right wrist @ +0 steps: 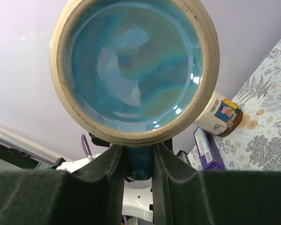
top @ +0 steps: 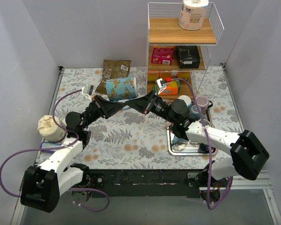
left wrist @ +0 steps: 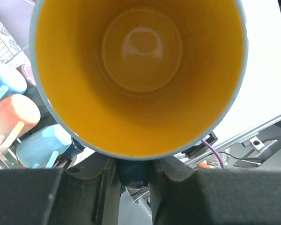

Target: Turn the mug right side up

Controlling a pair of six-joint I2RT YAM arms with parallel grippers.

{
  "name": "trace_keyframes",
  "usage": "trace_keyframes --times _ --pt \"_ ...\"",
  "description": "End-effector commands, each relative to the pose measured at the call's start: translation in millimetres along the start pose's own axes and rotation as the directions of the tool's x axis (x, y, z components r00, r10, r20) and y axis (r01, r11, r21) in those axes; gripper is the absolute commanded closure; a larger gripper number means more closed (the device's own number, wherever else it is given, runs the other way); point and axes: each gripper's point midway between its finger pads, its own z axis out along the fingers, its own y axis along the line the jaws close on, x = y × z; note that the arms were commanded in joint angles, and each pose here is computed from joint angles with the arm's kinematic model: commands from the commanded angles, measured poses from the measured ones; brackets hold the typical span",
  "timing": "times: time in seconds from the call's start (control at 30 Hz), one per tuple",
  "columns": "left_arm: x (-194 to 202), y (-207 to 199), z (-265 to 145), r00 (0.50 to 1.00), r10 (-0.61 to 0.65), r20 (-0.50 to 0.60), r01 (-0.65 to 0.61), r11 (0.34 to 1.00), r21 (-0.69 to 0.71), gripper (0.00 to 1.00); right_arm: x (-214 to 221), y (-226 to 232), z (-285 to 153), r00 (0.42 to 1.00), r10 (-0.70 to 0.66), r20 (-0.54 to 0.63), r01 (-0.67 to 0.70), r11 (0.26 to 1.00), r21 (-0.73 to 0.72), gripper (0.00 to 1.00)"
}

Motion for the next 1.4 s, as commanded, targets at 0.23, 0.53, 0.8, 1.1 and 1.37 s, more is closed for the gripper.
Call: trace_keyframes --times 0.23,0.53,0.8,1.1,1.37 --pt "-25 -15 5 0.995 -0.018 0.093 0.027 0.995 -0.095 1.00 17 14 -13 0.994 -0.046 -0.101 0.048 0.999 0.020 0.32" --pt "-52 19 -4 0.978 0.168 0.123 -0.100 0.898 -0.428 1.00 12 -35 -49 0.996 0.003 -0.091 0.027 0.945 0.327 0.07" --pt "-91 106 -82 0.904 0.428 0.010 -0.192 0.426 -0.884 1.00 6 -82 -116 0.997 0.044 -0.060 -0.004 0.840 0.542 0.08" --pt "-111 161 -144 0.880 0.469 -0.072 -0.097 0.031 -0.995 1.00 -8 -76 -132 0.997 -0.033 -0.068 0.065 0.826 0.560 0.08" --pt "-122 201 -189 0.863 0.477 -0.167 -0.048 -0.251 -0.967 1.00 -3 -82 -146 0.996 -0.018 -0.084 0.064 0.810 0.583 0.08"
